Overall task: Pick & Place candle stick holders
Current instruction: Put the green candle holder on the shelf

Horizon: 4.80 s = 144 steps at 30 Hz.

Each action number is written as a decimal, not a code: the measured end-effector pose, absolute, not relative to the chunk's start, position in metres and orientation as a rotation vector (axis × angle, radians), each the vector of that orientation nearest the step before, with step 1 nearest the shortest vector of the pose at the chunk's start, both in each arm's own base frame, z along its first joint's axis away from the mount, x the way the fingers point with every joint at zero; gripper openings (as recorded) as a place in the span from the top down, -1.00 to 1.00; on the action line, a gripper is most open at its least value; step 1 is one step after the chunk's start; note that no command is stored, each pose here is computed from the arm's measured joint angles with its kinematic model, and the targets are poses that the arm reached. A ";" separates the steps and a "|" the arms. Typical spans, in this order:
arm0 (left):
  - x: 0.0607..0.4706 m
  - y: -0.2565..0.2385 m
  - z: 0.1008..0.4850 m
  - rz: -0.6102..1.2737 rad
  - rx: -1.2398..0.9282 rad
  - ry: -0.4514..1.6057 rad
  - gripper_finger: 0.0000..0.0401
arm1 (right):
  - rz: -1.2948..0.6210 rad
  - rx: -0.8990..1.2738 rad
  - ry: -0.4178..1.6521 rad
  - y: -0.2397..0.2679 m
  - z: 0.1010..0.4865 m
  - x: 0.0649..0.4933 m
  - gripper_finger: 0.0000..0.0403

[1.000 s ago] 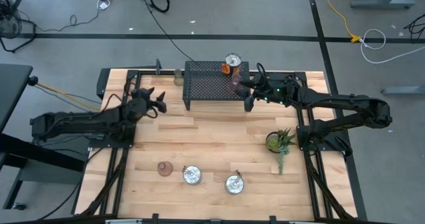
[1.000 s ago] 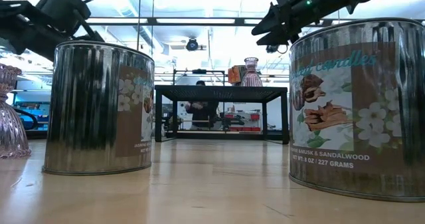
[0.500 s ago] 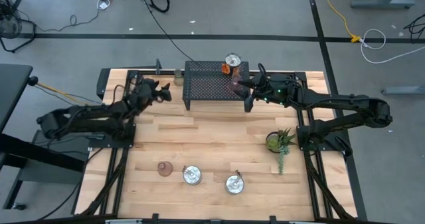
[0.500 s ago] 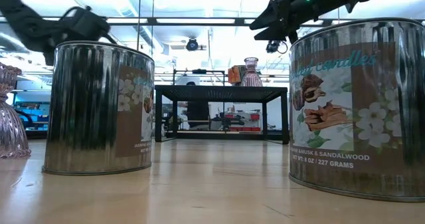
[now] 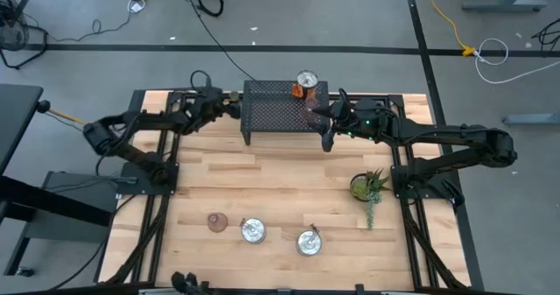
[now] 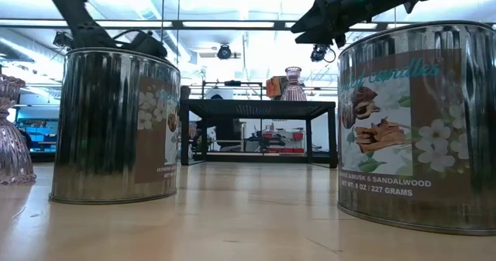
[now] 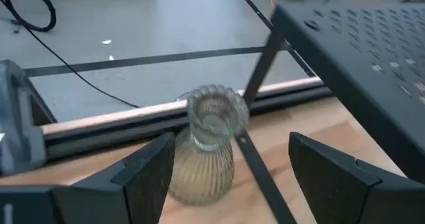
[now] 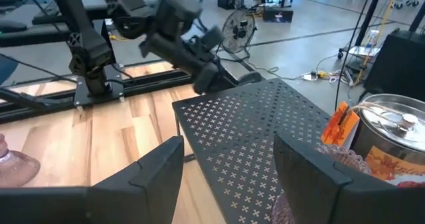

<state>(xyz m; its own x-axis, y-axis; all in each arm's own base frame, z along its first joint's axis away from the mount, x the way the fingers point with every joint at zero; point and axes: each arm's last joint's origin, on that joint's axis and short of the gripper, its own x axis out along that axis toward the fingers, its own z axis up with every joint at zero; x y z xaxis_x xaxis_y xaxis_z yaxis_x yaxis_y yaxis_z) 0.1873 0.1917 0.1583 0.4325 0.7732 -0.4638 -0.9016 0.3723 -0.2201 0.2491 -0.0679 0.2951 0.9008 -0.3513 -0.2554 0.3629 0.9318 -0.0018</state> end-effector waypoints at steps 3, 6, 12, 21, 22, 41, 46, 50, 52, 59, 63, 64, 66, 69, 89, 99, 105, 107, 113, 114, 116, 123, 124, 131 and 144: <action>0.190 0.204 0.159 1.092 -0.513 0.296 -0.49 | -0.368 0.033 0.257 -0.068 0.295 0.249 -0.15; 0.190 0.215 0.161 1.089 -0.528 0.292 -0.49 | -0.366 0.020 0.260 -0.068 0.295 0.249 -0.15; 0.182 0.228 0.161 1.132 -0.538 0.353 -0.49 | -0.363 -0.008 0.264 -0.068 0.295 0.249 -0.15; 0.179 0.239 0.170 1.141 -0.571 0.372 -0.49 | -0.361 -0.025 0.267 -0.068 0.295 0.249 -0.15; 0.179 0.239 0.170 1.138 -0.575 0.379 -0.49 | -0.361 -0.025 0.267 -0.068 0.295 0.249 -0.15; 0.176 0.234 0.170 1.109 -0.567 0.453 -0.49 | -0.361 -0.025 0.270 -0.068 0.295 0.249 -0.15; 0.171 0.228 0.177 1.119 -0.567 0.485 -0.49 | -0.361 -0.025 0.271 -0.068 0.295 0.249 -0.15; 0.169 0.226 0.175 1.133 -0.563 0.527 -0.49 | -0.360 -0.025 0.272 -0.068 0.295 0.249 -0.15; 0.169 0.226 0.175 1.133 -0.564 0.529 -0.49 | -0.360 -0.025 0.275 -0.068 0.294 0.249 -0.15; 0.168 0.226 0.174 1.135 -0.567 0.531 -0.45 | -0.360 -0.023 0.294 -0.068 0.291 0.251 -0.15; 0.168 0.226 0.174 1.136 -0.568 0.532 -0.27 | -0.359 -0.022 0.307 -0.069 0.287 0.254 -0.15; 0.168 0.226 0.174 1.136 -0.568 0.532 -0.20 | -0.359 -0.022 0.304 -0.069 0.287 0.255 -0.15; 0.168 0.227 0.174 1.135 -0.567 0.531 -0.06 | -0.359 -0.021 0.319 -0.069 0.285 0.255 -0.15; 0.168 0.227 0.174 1.119 -0.575 0.529 0.17 | -0.359 -0.021 0.320 -0.070 0.284 0.257 -0.15; 0.172 0.233 0.196 1.073 -0.589 0.663 0.97 | -0.359 -0.022 0.314 -0.070 0.284 0.257 -0.15; 0.171 0.233 0.196 1.072 -0.595 0.674 0.93 | -0.359 -0.021 0.315 -0.070 0.284 0.257 -0.15; 0.171 0.233 0.196 1.076 -0.592 0.675 0.72 | -0.359 -0.021 0.315 -0.070 0.284 0.257 -0.15; 0.171 0.233 0.197 1.076 -0.592 0.674 0.62 | -0.359 -0.021 0.315 -0.070 0.284 0.257 -0.15; 0.173 0.232 0.197 1.039 -0.635 0.655 0.31 | -0.359 -0.021 0.314 -0.070 0.284 0.257 -0.15; 0.173 0.232 0.197 1.023 -0.647 0.651 0.27 | -0.359 -0.021 0.314 -0.070 0.284 0.257 -0.15; 0.175 0.231 0.197 0.987 -0.656 0.649 0.19 | -0.359 -0.021 0.314 -0.070 0.284 0.257 -0.15; 0.179 0.229 0.198 0.951 -0.623 0.643 0.01 | -0.359 -0.021 0.315 -0.070 0.284 0.257 -0.15; 0.179 0.230 0.198 0.952 -0.623 0.643 -0.01 | -0.359 -0.021 0.315 -0.070 0.284 0.257 -0.15; 0.180 0.228 0.197 0.956 -0.621 0.658 -0.11 | -0.359 -0.021 0.315 -0.070 0.284 0.257 -0.15; 0.191 0.219 0.198 0.942 -0.527 0.696 -0.14 | -0.357 -0.021 0.315 -0.070 0.284 0.257 -0.15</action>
